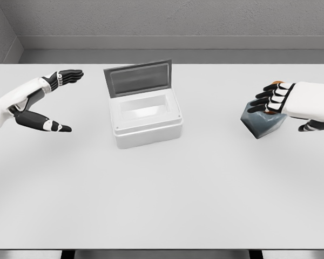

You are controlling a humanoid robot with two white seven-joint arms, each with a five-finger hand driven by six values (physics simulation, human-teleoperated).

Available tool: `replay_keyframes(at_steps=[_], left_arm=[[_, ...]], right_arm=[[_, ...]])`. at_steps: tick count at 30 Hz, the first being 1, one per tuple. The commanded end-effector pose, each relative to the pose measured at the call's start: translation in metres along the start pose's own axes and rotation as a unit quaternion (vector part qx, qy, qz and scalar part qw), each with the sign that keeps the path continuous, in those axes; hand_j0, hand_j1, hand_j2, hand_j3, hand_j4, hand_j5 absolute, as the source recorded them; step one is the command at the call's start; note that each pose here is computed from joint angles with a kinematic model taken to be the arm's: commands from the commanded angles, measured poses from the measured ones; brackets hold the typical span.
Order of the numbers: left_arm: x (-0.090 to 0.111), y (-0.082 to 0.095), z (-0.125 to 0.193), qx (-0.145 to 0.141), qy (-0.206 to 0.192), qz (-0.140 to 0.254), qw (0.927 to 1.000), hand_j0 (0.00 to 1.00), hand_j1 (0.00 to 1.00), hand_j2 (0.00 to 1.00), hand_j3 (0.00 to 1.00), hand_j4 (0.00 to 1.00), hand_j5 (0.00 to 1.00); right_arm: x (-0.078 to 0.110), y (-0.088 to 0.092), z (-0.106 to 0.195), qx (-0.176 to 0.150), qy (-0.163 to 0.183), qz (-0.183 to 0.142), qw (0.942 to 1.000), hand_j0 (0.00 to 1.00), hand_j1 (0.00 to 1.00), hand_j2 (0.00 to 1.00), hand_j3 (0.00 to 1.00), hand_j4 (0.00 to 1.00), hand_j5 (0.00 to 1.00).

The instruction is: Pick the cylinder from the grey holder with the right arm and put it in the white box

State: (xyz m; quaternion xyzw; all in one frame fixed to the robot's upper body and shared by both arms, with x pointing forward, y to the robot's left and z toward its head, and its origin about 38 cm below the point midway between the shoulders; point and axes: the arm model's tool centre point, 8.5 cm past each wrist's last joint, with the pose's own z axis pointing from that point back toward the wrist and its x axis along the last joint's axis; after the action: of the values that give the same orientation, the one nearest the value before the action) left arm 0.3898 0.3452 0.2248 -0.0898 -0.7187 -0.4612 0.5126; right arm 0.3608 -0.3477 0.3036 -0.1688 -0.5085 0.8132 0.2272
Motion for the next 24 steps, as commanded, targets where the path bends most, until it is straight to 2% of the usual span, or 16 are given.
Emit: replay_keyframes(at_steps=[1,4,7,8,10,11,14,17,21,24], left_arm=[[0.000,0.001,0.000,0.001,-0.001,0.003,1.0000,1.00,1.00,1.00,1.00,1.00,1.00],[-0.001,0.001,0.001,0.002,0.001,0.004,1.0000,1.00,1.00,1.00,1.00,1.00,1.00],[-0.001,0.001,0.001,0.002,0.001,0.004,1.0000,1.00,1.00,1.00,1.00,1.00,1.00],[-0.002,0.001,0.001,0.003,0.002,0.005,1.0000,1.00,1.00,1.00,1.00,1.00,1.00],[-0.001,0.003,0.000,0.005,0.002,0.006,1.0000,1.00,1.00,1.00,1.00,1.00,1.00],[-0.002,0.003,0.000,0.006,0.002,0.007,1.0000,1.00,1.00,1.00,1.00,1.00,1.00],[-0.007,0.005,-0.005,0.016,0.004,0.021,0.9997,1.00,1.00,1.00,1.00,1.00,1.00],[-0.011,0.004,-0.008,0.020,0.010,0.032,0.9992,1.00,1.00,1.00,1.00,1.00,1.00],[-0.014,0.002,-0.010,0.016,0.013,0.036,0.9991,1.00,1.00,1.00,1.00,1.00,1.00],[-0.019,0.006,-0.017,0.011,0.019,0.038,0.9990,1.00,1.00,1.00,1.00,1.00,1.00]], right_arm=[[-0.001,-0.001,0.001,0.002,0.001,-0.003,1.0000,1.00,1.00,1.00,1.00,1.00,1.00],[-0.002,-0.009,0.003,-0.008,0.005,0.005,0.9999,1.00,1.00,1.00,1.00,1.00,1.00],[-0.001,-0.005,0.002,0.034,-0.006,-0.013,0.9993,1.00,1.00,1.00,1.00,1.00,1.00],[-0.001,-0.010,-0.001,0.038,-0.012,-0.011,0.9992,1.00,1.00,1.00,1.00,1.00,1.00],[-0.009,-0.016,-0.018,0.003,-0.017,-0.022,0.9996,1.00,1.00,1.00,1.00,1.00,1.00],[-0.017,-0.024,-0.019,-0.010,-0.009,-0.020,0.9997,1.00,1.00,1.00,1.00,1.00,1.00],[-0.034,-0.041,-0.014,-0.019,0.012,-0.012,0.9997,1.00,1.00,1.00,1.00,1.00,1.00],[-0.057,-0.038,-0.034,0.001,0.021,-0.031,0.9993,1.00,1.00,1.00,1.00,1.00,1.00],[-0.079,-0.029,-0.033,0.034,0.057,-0.027,0.9975,1.00,1.00,1.00,1.00,1.00,1.00],[-0.090,-0.022,-0.037,0.054,0.069,-0.031,0.9957,0.99,0.99,0.99,0.99,0.99,0.99]])
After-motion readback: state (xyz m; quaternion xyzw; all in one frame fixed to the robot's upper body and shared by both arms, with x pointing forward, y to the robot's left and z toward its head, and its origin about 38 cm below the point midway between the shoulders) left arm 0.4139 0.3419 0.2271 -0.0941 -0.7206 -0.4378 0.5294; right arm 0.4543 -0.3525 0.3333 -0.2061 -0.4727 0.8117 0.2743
